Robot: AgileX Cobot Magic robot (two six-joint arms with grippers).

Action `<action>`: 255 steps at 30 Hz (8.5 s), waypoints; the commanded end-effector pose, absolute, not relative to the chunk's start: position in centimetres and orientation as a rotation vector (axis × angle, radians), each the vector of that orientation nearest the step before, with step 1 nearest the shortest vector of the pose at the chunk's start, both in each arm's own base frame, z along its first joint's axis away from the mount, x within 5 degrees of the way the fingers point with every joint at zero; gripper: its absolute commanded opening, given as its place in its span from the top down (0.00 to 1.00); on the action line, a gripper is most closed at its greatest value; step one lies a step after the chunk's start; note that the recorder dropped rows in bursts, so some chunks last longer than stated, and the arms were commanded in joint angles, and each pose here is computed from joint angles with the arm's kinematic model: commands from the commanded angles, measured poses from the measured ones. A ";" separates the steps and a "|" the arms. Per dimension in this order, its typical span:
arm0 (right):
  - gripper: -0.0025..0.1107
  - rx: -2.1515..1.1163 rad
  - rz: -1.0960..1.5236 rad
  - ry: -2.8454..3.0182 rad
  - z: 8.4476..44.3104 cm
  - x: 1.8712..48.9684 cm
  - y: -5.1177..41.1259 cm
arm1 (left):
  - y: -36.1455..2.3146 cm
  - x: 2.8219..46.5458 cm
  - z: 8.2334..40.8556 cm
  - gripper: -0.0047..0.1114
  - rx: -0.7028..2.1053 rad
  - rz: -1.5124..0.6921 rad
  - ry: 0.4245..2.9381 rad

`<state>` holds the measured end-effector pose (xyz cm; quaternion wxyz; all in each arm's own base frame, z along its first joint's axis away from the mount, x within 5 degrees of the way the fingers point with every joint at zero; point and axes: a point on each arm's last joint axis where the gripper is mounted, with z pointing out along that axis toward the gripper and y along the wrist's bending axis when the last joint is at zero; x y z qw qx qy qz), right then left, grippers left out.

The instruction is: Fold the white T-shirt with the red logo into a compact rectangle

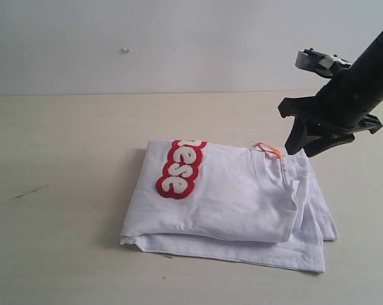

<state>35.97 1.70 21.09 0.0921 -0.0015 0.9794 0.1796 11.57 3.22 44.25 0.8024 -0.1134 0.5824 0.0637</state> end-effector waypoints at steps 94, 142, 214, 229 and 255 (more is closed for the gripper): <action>0.98 -0.110 0.083 1.079 38.8 -3.1 1.7 | -0.2 0.2 34.2 0.96 0.028 -0.277 1.318; 0.98 0.082 -0.181 1.740 19.0 5.4 -1.0 | -0.2 0.2 34.2 0.96 0.028 -0.277 1.318; 0.98 0.124 -0.139 1.748 18.9 5.4 -1.0 | -0.1 0.5 33.1 0.96 0.112 -0.217 1.431; 0.98 0.123 -0.140 1.748 18.9 5.4 -1.0 | -0.1 2.0 30.5 0.96 0.148 0.065 1.484; 0.98 0.123 -0.140 1.748 18.9 5.4 -1.0 | -0.3 5.1 22.3 0.96 0.139 0.039 1.634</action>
